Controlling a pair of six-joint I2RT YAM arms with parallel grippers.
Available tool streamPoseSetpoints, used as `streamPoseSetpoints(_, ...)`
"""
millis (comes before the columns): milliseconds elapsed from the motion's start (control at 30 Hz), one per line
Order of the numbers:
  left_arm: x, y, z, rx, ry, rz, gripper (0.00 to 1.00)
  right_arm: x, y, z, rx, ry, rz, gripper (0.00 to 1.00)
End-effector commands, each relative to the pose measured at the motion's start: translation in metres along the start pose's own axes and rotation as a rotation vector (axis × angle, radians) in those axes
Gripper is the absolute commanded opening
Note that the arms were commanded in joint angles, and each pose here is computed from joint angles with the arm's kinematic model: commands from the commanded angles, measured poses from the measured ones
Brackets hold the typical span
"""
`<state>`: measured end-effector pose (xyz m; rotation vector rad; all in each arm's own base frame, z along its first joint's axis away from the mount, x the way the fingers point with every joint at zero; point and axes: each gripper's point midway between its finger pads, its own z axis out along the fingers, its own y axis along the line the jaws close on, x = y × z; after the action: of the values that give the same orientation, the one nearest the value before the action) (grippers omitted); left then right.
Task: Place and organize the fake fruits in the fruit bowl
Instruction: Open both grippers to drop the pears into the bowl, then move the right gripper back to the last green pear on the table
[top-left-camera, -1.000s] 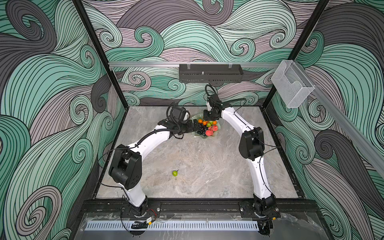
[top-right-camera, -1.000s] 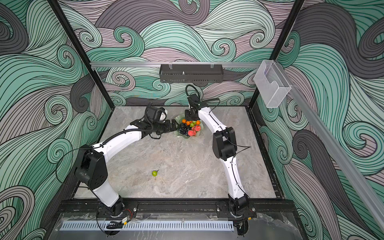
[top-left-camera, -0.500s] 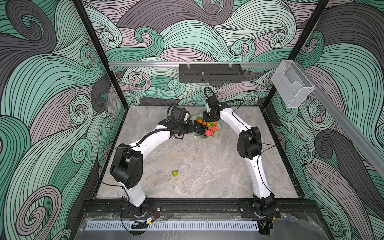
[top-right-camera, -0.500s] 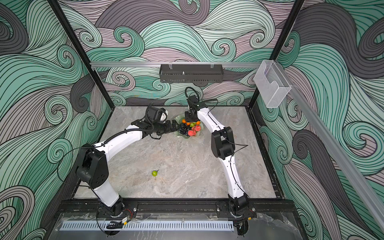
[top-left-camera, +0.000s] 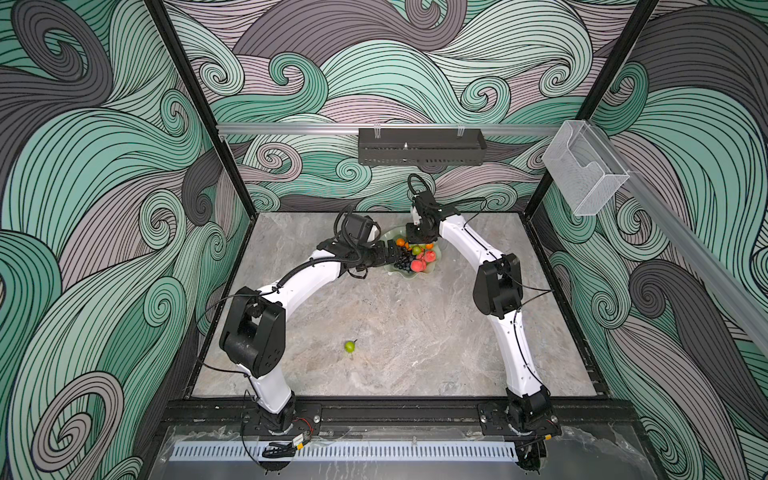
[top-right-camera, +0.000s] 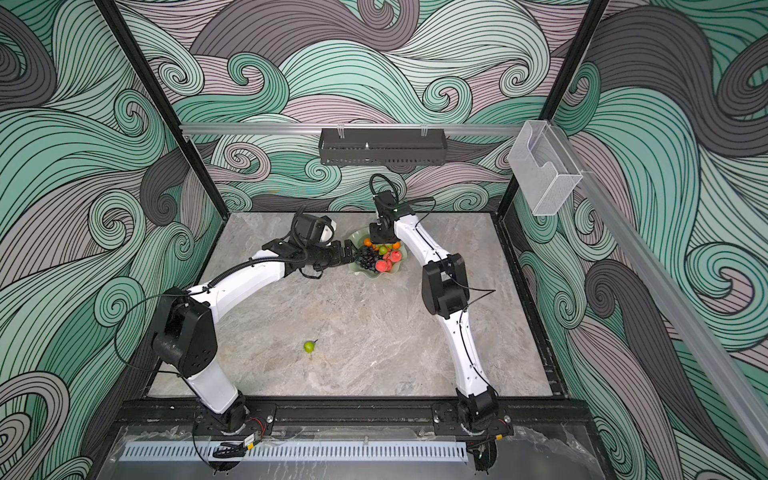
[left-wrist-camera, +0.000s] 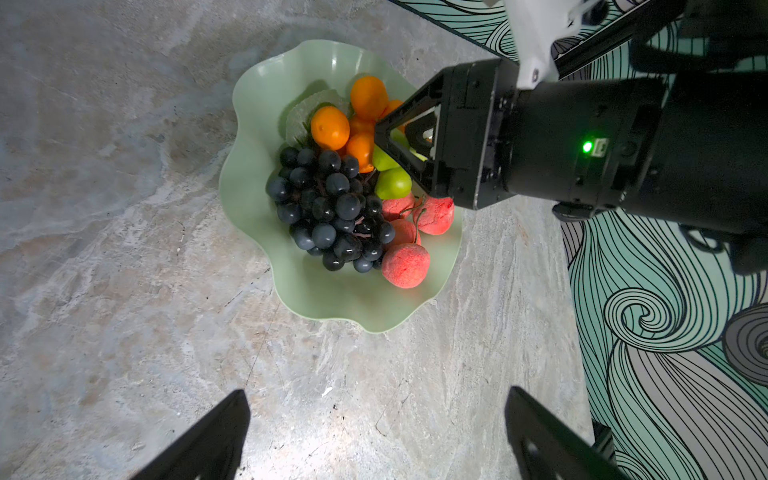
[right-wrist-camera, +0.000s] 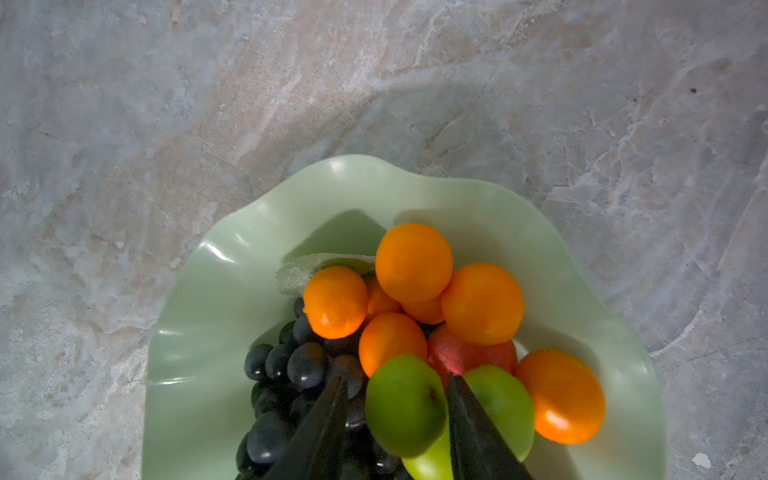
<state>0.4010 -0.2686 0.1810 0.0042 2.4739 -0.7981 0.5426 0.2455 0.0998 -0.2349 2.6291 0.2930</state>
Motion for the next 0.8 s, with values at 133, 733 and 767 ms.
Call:
streamPoseSetpoints(133,-0.010,-0.015,-0.045,0.025,-0.064,0.032,0.99,-0.020,0.018,-0.060,-0.035,-0.077,0.005,0.43)
streamPoseSetpoints(733,0.074,0.048,-0.139,-0.142,-0.099,-0.064,0.99,0.099,0.082,-0.111,-0.097,-0.003,0.026,0.44)
streamPoseSetpoints(767,0.080,0.053,-0.143,-0.155,-0.101,-0.071,0.99,0.108,0.087,-0.113,-0.104,0.002,0.028,0.44)
